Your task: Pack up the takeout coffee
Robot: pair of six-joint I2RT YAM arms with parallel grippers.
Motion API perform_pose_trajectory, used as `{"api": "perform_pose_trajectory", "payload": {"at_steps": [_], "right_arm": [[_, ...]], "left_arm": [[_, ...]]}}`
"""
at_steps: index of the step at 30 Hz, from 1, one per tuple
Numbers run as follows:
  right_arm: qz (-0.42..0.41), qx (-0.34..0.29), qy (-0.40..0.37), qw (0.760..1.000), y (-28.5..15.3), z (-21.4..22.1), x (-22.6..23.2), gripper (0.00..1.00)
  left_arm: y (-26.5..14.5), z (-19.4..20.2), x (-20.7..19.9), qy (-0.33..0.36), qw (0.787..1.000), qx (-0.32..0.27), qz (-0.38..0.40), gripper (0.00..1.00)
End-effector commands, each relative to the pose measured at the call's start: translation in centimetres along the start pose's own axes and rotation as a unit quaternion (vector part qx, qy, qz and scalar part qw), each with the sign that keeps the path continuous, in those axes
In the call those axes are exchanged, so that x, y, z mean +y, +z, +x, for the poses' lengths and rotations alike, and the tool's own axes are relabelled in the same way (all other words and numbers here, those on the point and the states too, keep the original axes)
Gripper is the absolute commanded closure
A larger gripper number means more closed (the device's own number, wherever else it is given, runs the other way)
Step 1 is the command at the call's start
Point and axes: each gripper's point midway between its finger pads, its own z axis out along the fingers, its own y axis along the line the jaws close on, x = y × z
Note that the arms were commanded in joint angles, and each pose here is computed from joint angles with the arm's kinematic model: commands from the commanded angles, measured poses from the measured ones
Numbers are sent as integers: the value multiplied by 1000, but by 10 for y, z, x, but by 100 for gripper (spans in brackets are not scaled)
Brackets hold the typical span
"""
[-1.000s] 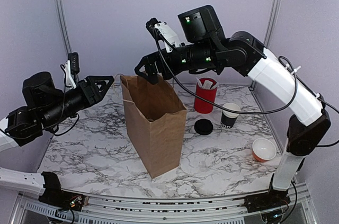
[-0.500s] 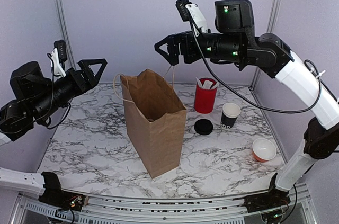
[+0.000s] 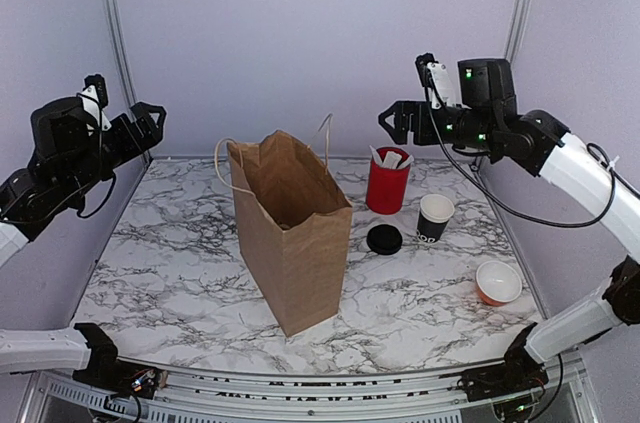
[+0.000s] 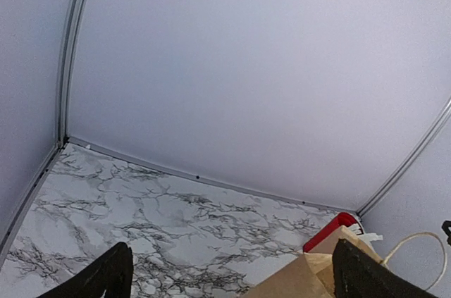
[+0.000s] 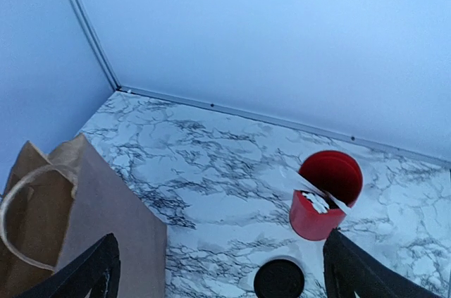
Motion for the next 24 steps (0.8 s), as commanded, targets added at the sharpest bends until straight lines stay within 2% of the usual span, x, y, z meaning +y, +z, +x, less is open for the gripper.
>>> {"api": "perform_pose_trajectory", "payload": {"at_steps": [1,7,12,18,24], "right_arm": [[23,-11,53,998,0,9,-45,5],[50,17,101,994,18,48,-103,15],[68,42,122,989,43,75,-139,30],[79,61,116,988,75,90,-161,43],[83,78,105,988,100,100,-169,46]], "left_arm": [[23,33,29,6,997,81,-15,1],[46,59,88,-12,989,135,-61,1],[51,83,125,-3,982,164,-95,1],[49,97,147,26,978,171,-120,1],[44,101,155,46,977,164,-130,1]]}}
